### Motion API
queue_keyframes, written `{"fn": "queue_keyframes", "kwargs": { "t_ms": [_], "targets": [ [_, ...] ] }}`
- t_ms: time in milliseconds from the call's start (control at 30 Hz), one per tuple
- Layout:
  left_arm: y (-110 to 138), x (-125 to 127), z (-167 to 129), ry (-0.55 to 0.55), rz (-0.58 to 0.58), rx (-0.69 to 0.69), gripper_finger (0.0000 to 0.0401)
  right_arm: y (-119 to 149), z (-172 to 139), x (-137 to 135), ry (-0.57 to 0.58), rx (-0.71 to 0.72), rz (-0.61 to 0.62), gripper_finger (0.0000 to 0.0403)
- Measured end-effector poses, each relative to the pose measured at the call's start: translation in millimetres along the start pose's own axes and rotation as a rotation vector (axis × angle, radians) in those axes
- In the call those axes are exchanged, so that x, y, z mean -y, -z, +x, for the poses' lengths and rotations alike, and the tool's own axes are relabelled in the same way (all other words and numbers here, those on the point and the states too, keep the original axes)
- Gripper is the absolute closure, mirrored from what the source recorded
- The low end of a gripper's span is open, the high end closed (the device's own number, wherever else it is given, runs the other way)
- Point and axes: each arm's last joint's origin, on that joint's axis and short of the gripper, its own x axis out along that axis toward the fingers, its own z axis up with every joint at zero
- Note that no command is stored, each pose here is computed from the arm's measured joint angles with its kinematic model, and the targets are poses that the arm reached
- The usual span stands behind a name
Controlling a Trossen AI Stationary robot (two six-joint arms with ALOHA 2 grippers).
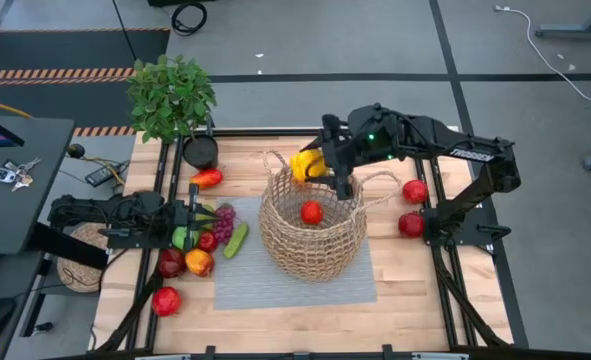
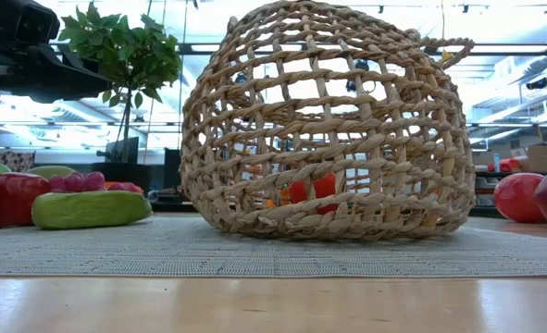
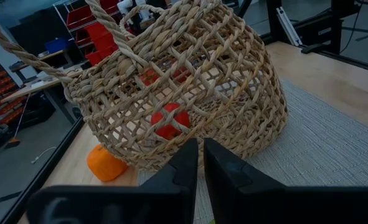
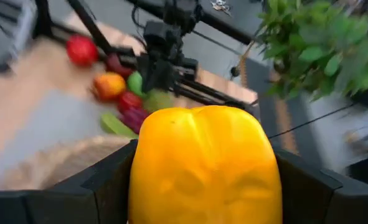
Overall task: Build produce basket
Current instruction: Put the yellow bell pepper into the brown basket
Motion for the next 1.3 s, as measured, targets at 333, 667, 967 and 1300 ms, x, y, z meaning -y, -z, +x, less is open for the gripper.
{"fn": "queue_keyframes", "kwargs": {
  "t_ms": [333,667,967,1300],
  "targets": [
    [0.0,0.0,0.0,0.000,0.000,0.000,0.0368,-5.4,0.0,-11.2,0.169,-0.169,-0.662,0.0087],
    [0.0,0.0,0.0,0.001,0.000,0.000,0.0372,-6.6,3.8,-18.1,0.165,-0.283,-1.087,0.0081],
    [0.0,0.0,0.0,0.000,0.000,0.000,0.0367,-10.8,2.3,-26.6,0.163,-0.324,-1.255,0.0080],
    [0.0,0.0,0.0,0.000,0.000,0.000,0.0371,-12.9,1.9,-30.5,0.156,-0.314,-1.285,0.0080]
  ]
}}
